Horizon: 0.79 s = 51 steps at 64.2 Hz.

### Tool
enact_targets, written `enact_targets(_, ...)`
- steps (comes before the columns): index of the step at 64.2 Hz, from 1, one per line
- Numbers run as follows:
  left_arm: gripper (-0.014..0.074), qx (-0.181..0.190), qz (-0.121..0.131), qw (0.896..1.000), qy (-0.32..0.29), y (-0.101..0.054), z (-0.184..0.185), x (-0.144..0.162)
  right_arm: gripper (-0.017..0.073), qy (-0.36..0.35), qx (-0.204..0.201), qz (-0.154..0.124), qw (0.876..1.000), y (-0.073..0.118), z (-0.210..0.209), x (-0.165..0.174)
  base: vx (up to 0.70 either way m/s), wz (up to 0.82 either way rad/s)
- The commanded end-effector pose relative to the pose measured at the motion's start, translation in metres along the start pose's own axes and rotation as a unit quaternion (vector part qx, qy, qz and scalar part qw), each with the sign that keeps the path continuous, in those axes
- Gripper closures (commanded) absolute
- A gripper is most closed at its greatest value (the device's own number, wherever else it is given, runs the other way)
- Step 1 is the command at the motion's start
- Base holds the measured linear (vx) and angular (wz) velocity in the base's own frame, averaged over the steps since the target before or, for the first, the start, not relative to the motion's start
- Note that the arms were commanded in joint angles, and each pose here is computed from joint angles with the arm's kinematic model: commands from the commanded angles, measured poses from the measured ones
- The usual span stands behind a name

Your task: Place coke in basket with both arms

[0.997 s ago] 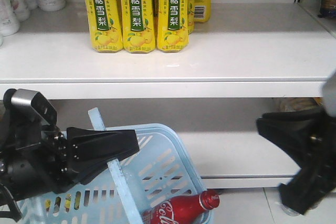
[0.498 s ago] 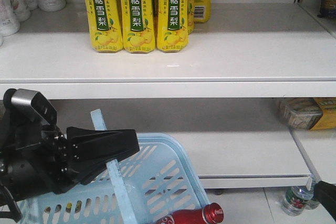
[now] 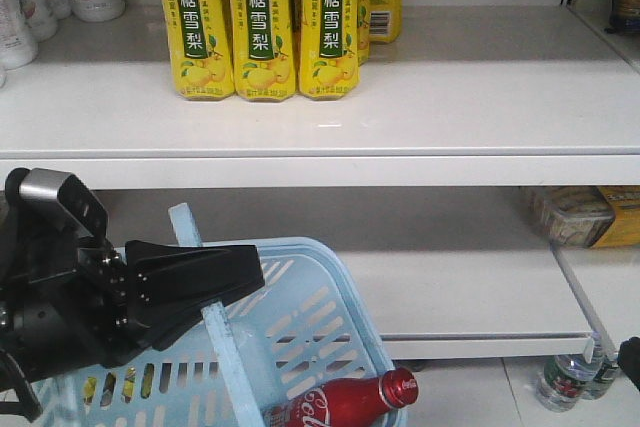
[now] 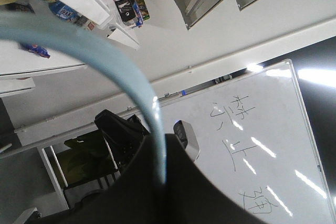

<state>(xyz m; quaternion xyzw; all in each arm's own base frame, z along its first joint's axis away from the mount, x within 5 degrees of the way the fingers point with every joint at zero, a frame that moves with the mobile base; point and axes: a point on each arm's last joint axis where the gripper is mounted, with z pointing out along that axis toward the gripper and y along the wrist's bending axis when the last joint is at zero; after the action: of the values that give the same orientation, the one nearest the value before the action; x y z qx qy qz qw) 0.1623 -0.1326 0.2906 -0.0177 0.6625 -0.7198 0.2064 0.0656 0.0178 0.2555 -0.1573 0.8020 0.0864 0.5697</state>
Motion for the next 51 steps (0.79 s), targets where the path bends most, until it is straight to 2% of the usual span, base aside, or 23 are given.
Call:
enact_targets(1, 0.0600, 0.151, 0.007, 0.988, 0.030, -0.0383, -0.0022, 0.0031, 0.0564, -0.035, -0.004, -0.013, 0.999, 0.0007, -0.0021, -0.0122, 0.00, 0.00)
enact_targets(40, 0.0600, 0.151, 0.007, 0.988, 0.030, -0.0383, -0.0022, 0.0031, 0.0564, -0.034, -0.004, -0.013, 0.999, 0.0006, -0.0021, -0.0121, 0.00, 0.00)
enact_targets(51, 0.0600, 0.135, 0.004, 0.991, 0.020, -0.0343, -0.0008, 0.0007, 0.0564, -0.032, -0.002, -0.013, 0.999, 0.0003, -0.0020, -0.0116, 0.00, 0.00)
